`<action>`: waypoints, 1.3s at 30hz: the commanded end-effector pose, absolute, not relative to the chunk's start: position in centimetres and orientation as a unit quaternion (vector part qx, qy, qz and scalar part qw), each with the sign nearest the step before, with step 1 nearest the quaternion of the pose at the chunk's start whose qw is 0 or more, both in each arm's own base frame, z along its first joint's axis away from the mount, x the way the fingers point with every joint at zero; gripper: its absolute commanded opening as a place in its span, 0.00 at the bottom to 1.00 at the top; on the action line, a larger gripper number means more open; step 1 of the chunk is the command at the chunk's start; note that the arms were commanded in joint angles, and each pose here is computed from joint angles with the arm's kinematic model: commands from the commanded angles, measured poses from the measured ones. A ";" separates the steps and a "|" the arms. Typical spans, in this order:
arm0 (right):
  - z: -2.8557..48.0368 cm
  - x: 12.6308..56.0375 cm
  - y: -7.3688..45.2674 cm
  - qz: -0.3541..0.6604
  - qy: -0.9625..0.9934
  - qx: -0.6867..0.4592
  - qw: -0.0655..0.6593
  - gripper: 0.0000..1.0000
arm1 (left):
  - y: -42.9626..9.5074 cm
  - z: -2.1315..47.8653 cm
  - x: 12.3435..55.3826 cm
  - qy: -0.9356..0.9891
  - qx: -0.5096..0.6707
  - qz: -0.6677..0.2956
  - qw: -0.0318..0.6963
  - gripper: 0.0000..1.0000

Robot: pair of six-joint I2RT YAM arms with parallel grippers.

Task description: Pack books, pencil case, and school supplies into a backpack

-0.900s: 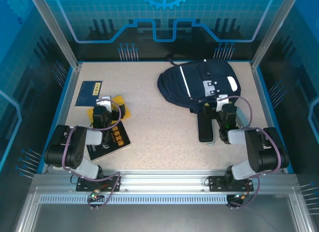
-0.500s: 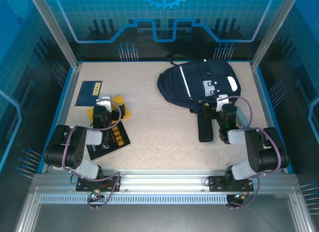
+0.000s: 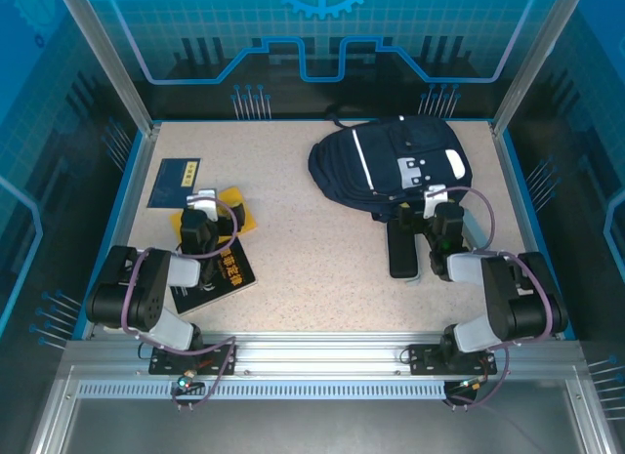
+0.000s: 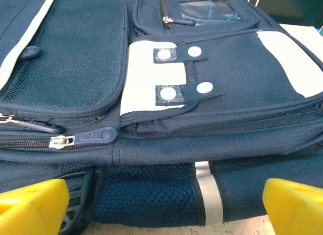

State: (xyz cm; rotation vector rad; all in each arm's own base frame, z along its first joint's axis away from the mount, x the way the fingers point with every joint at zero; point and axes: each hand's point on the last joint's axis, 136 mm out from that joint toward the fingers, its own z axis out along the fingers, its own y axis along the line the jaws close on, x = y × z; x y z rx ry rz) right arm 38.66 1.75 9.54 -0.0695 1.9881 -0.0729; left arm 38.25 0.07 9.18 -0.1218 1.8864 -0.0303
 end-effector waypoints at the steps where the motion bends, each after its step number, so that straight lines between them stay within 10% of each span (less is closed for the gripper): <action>1: 13.1 38.9 0.9 -0.039 0.830 -0.010 0.557 1.00 | 0.9 12.1 37.7 0.779 -0.064 -0.002 0.624 0.99; 9: 17.5 37.5 -1.2 -0.033 0.867 0.160 0.471 1.00 | 1.8 16.8 37.6 0.798 -0.136 -0.016 0.587 0.99; 17: 19.1 40.9 8.8 0.083 0.919 0.099 0.373 0.99 | -0.4 19.4 36.5 0.832 -0.218 -0.126 0.494 0.99; 39: 6.5 53.4 25.0 0.107 0.973 0.029 0.204 0.88 | -4.4 19.7 35.3 0.865 -0.181 -0.217 0.415 0.99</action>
